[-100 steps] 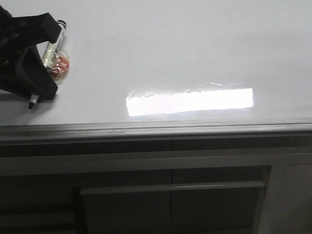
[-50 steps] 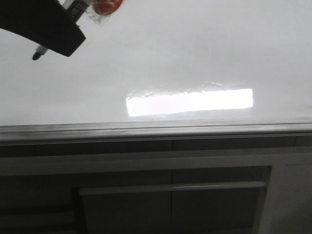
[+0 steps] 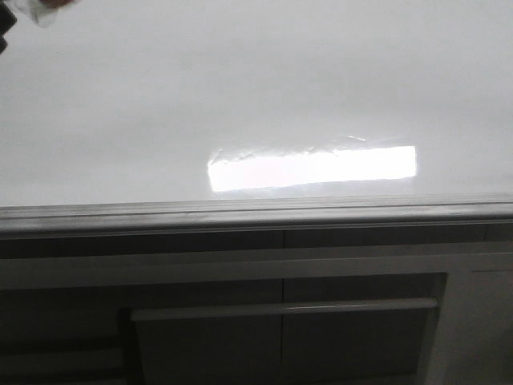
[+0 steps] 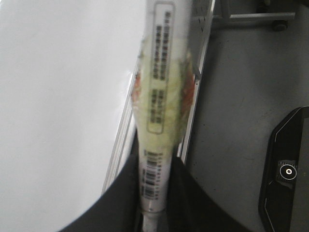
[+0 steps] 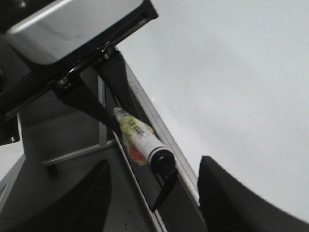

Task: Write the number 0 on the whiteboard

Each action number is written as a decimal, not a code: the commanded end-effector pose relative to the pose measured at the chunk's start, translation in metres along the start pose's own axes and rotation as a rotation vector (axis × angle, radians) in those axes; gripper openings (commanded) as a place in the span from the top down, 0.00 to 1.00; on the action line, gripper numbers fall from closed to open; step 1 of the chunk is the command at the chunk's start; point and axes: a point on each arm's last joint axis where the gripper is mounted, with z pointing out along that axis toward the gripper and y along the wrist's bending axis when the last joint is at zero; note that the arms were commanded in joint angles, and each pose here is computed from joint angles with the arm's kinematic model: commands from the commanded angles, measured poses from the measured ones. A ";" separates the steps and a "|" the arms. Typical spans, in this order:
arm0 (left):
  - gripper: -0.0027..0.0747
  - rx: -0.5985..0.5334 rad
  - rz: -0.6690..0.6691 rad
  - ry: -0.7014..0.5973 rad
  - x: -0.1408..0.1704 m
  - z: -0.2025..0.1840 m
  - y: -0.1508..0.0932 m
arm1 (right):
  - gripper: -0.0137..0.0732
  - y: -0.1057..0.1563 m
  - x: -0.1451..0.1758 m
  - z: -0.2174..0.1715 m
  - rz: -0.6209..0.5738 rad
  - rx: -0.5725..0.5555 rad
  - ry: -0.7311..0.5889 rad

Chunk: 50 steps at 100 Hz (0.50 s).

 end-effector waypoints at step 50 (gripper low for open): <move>0.99 0.035 0.123 -0.082 -0.011 -0.012 -0.003 | 0.41 0.005 -0.018 0.006 -0.079 -0.024 -0.096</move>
